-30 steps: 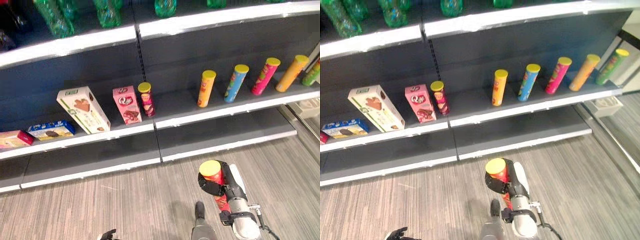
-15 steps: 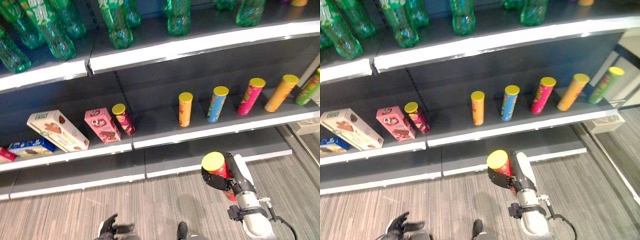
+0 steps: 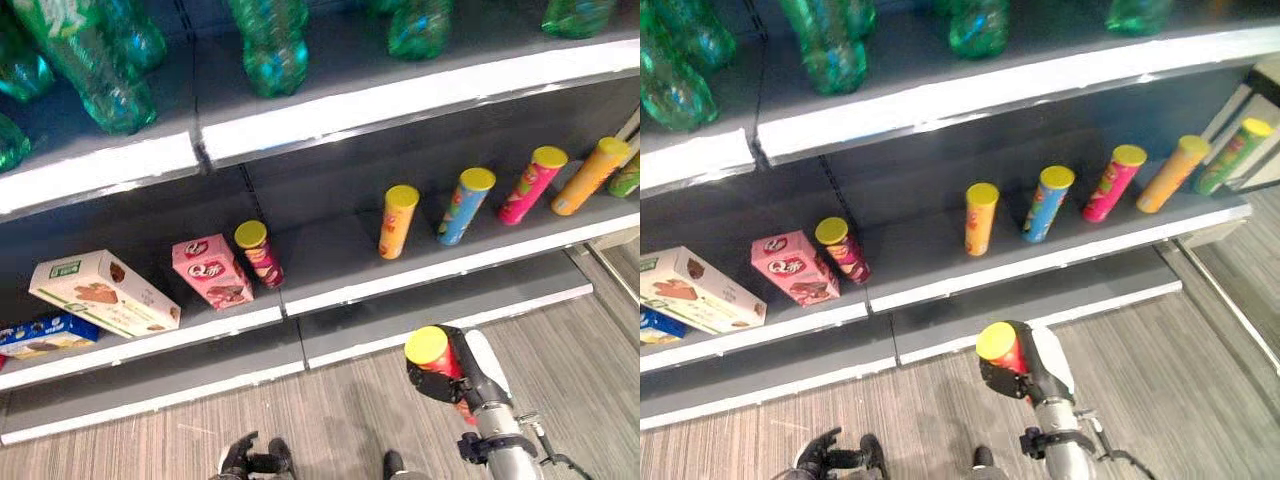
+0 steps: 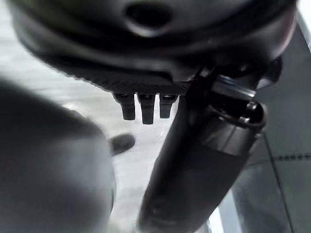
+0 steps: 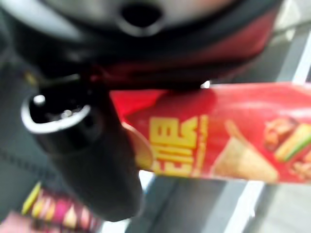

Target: Put the goods on the table back onto the shelves and tidy them up.

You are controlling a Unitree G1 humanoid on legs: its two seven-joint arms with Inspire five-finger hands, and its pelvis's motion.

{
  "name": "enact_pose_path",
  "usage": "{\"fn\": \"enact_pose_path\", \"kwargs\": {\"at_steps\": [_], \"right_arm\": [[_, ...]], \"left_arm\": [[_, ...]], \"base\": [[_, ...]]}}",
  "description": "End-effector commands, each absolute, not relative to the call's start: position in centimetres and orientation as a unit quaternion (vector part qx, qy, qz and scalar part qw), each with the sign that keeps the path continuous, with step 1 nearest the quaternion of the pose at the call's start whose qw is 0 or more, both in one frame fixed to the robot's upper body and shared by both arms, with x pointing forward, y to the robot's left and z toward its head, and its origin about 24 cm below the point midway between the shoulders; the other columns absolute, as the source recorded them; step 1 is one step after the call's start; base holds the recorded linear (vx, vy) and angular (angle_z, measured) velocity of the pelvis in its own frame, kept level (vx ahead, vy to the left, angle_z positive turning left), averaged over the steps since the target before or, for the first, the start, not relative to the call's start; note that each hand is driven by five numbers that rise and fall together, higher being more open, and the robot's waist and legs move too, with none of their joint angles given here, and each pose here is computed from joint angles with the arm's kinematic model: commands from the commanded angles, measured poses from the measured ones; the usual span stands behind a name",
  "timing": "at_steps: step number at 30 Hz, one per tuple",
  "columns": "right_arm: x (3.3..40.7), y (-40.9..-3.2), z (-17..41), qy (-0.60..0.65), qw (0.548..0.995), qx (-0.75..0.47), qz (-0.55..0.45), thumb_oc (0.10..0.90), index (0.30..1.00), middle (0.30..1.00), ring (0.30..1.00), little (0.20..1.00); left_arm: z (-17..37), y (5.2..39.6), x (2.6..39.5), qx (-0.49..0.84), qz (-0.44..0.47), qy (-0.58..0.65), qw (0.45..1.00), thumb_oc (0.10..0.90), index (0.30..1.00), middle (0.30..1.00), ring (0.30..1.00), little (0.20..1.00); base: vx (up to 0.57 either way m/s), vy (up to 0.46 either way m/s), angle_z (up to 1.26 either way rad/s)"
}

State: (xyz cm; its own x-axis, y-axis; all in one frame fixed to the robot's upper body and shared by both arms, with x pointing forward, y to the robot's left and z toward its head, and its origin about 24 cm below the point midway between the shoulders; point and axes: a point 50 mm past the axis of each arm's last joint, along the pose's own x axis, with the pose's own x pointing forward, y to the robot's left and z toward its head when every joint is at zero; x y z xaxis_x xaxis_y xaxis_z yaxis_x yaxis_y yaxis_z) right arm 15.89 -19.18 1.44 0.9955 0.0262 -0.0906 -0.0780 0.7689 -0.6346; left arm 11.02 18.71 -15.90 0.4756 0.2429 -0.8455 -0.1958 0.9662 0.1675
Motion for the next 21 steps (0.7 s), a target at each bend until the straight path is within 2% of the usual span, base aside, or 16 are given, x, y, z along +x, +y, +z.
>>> {"fn": "enact_pose_path", "kwargs": {"at_steps": [1,7,13,15,18,19,21], "right_arm": [[18.4,-17.9,8.1,-0.156,0.934,-0.321,-0.003,0.400,0.300,0.300,0.300,0.300],[18.7,-17.1,8.5,-0.176,0.935,-0.309,0.006,0.400,0.300,0.300,0.300,0.300],[20.6,-14.8,10.0,-0.234,0.939,-0.254,0.003,0.400,0.300,0.300,0.300,0.300],[21.8,-12.3,11.7,-0.258,0.956,-0.135,0.031,0.400,0.300,0.300,0.300,0.300],[24.0,-9.8,16.4,-0.350,0.934,-0.057,0.035,0.400,0.300,0.300,0.300,0.300],[24.7,-10.2,19.4,-0.426,0.900,-0.084,-0.028,0.400,0.300,0.300,0.300,0.300],[25.1,-10.6,20.6,-0.452,0.885,-0.089,-0.070,0.400,0.300,0.300,0.300,0.300]], "left_arm": [[-16.4,19.0,9.4,0.041,0.138,0.518,0.843,0.800,0.900,0.900,0.900,0.900],[-16.3,18.8,9.8,0.043,0.132,0.512,0.848,0.800,0.900,0.900,0.900,0.900],[-15.9,19.2,10.5,0.028,0.164,0.493,0.854,0.800,0.900,0.900,0.900,0.900],[-16.0,19.5,10.4,0.017,0.183,0.499,0.847,0.800,0.900,0.900,0.900,0.900],[-16.0,19.7,10.4,0.007,0.198,0.499,0.843,0.800,0.900,0.900,0.900,0.900],[-15.7,19.7,11.0,0.012,0.195,0.486,0.852,0.800,0.900,0.900,0.900,0.900],[-15.5,19.5,11.6,0.018,0.187,0.476,0.859,0.800,0.900,0.900,0.900,0.900]], "base": [[-0.03,0.035,0.14],[-0.05,0.032,0.07],[-0.07,0.015,0.03],[-0.08,0.021,0.18],[-0.03,0.042,0.28],[-0.02,0.025,0.44],[-0.02,0.028,0.46]]}}
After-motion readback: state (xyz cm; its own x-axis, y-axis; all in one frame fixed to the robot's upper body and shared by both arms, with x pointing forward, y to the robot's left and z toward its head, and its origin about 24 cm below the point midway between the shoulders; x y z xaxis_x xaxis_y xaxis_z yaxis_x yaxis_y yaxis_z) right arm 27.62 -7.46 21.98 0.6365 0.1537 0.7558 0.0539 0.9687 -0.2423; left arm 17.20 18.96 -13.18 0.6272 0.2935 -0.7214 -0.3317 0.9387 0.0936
